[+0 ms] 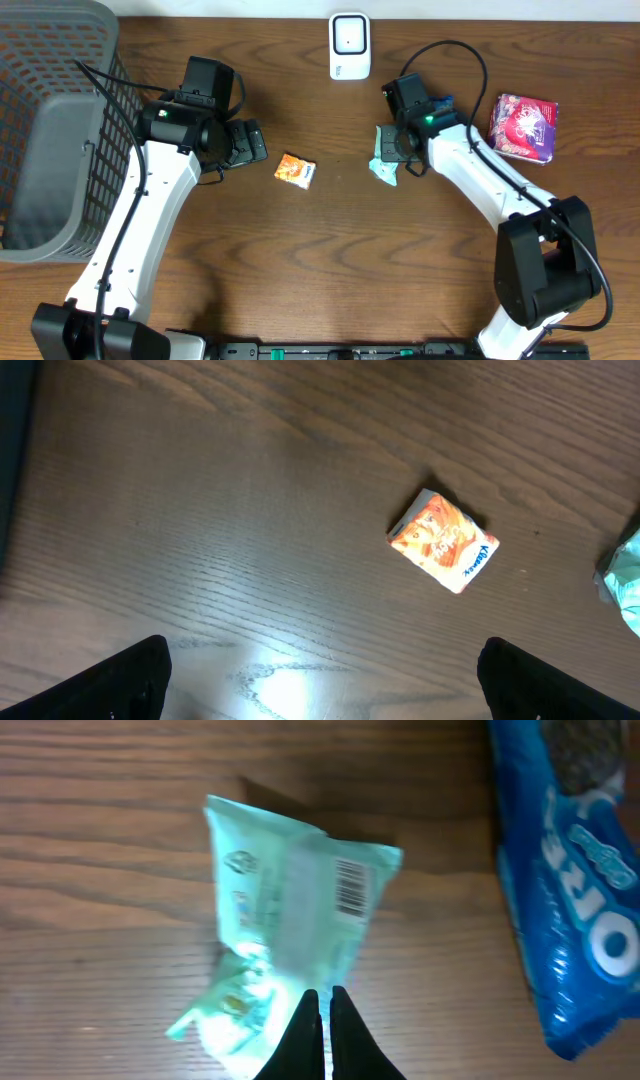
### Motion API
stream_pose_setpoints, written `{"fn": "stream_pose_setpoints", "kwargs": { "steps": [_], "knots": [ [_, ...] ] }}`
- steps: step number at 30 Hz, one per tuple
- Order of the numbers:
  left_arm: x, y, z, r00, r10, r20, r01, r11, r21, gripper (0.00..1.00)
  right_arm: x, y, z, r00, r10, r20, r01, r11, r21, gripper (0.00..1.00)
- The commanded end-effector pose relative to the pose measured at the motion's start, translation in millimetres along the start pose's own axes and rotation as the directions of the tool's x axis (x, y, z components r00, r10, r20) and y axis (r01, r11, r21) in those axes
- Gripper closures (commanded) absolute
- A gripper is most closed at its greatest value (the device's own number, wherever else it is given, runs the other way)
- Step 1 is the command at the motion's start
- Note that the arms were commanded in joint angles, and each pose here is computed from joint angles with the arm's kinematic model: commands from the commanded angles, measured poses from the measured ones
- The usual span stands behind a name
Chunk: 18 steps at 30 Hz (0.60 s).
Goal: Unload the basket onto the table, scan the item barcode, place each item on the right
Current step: 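Lift the mint-green bag and hold it near the scanner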
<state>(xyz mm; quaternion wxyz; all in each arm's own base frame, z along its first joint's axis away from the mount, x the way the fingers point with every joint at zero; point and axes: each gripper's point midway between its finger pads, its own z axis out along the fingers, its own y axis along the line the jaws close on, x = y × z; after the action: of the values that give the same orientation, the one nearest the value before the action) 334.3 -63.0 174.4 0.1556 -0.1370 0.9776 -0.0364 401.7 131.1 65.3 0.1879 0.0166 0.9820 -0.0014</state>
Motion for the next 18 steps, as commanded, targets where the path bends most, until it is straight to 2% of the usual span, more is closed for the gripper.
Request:
{"fn": "stream_pose_setpoints", "kwargs": {
  "steps": [1, 7, 11, 18],
  "knots": [
    [0.4, 3.8, 1.8, 1.000, 0.014, -0.003, -0.014, 1.000, -0.016, 0.02, -2.1, -7.1, -3.9, 1.000, 0.014, 0.015, -0.015, 1.000, 0.021, 0.99],
    [0.5, 3.8, 1.8, 1.000, 0.014, -0.003, -0.014, 1.000, -0.017, 0.02, -1.2, 9.4, 13.5, 1.000, 0.015, 0.010, -0.015, 0.998, -0.057, 0.99],
    [0.4, 3.8, 1.8, 1.000, 0.014, -0.003, -0.014, 1.000, -0.016, 0.02, 3.0, 9.6, 25.5, 1.000, 0.013, -0.009, -0.013, 0.999, -0.050, 0.99],
    [0.4, 3.8, 1.8, 1.000, 0.014, -0.003, -0.014, 1.000, -0.016, 0.02, 39.5, 4.0, 77.9, 0.989, -0.004, -0.145, 0.004, 1.000, 0.001, 0.99]
  ]
}}
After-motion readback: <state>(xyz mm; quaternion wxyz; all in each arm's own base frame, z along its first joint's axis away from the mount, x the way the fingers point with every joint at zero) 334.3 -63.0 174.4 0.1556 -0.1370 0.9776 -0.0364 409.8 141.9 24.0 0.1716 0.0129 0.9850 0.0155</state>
